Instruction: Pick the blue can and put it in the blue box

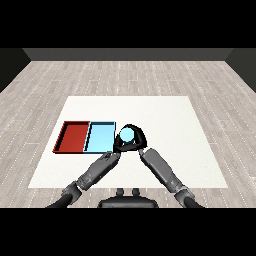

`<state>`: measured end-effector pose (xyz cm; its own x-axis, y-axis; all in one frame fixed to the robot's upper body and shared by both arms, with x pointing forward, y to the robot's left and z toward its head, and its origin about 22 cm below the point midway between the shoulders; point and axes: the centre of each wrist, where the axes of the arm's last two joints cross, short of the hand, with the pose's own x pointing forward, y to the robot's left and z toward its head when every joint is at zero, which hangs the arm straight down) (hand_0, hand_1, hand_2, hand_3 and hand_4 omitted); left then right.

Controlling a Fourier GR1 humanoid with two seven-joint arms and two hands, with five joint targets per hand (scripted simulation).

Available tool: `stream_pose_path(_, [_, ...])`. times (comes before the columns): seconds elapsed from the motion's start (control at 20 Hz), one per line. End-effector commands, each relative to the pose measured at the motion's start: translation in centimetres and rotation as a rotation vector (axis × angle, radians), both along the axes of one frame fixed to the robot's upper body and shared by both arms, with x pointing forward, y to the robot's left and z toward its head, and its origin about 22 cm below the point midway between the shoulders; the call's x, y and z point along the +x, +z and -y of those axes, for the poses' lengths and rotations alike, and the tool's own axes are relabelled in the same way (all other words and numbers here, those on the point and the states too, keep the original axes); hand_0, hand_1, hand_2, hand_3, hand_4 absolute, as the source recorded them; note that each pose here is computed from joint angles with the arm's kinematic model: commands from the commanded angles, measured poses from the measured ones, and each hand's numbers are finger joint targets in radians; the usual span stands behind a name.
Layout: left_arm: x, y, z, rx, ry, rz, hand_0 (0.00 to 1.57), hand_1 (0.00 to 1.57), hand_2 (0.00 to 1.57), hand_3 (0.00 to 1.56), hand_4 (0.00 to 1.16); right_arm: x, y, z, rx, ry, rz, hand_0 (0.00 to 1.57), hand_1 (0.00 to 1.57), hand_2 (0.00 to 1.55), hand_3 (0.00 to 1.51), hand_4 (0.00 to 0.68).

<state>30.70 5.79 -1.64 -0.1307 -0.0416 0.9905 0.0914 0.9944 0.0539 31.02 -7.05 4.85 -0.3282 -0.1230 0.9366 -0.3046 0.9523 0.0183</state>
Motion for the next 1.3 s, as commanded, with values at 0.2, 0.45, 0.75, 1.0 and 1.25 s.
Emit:
stream_pose_path(0.2, [0.18, -0.3, -0.3, -0.013, 0.023, 0.033, 1.57, 1.57, 1.55, 1.46, 1.14, 0.8, 1.3, -0.4, 0.004, -0.017, -0.013, 1.1, 1.1, 1.19, 1.03, 0.4])
stream_pose_path(0.45, [0.71, 0.9, 0.5, 0.002, 0.021, 0.033, 1.57, 1.57, 1.56, 1.47, 1.14, -0.2, 0.1, -0.4, -0.055, -0.027, -0.007, 0.0, 0.0, 0.0, 0.0, 0.0])
stream_pose_path(0.75, [0.16, 0.5, 0.3, -0.004, 0.035, 0.017, 1.57, 1.57, 1.57, 1.48, 1.14, 0.1, -1.2, -0.7, -0.087, -0.026, 0.005, 0.0, 0.0, 0.0, 0.0, 0.0])
stream_pose_path(1.0, [-0.26, 1.4, 0.3, 0.016, 0.043, 0.037, 1.57, 1.57, 1.57, 1.49, 1.15, 1.9, 0.6, 3.1, -0.045, -0.107, 0.018, 0.0, 0.0, 0.0, 0.0, 0.0])
stream_pose_path(1.25, [0.9, -0.2, -0.9, -0.035, 0.082, -0.01, 1.57, 1.57, 1.57, 1.49, 1.14, 2.1, 3.4, 5.4, 0.172, -0.093, -0.029, 0.0, 0.0, 0.0, 0.0, 0.0])
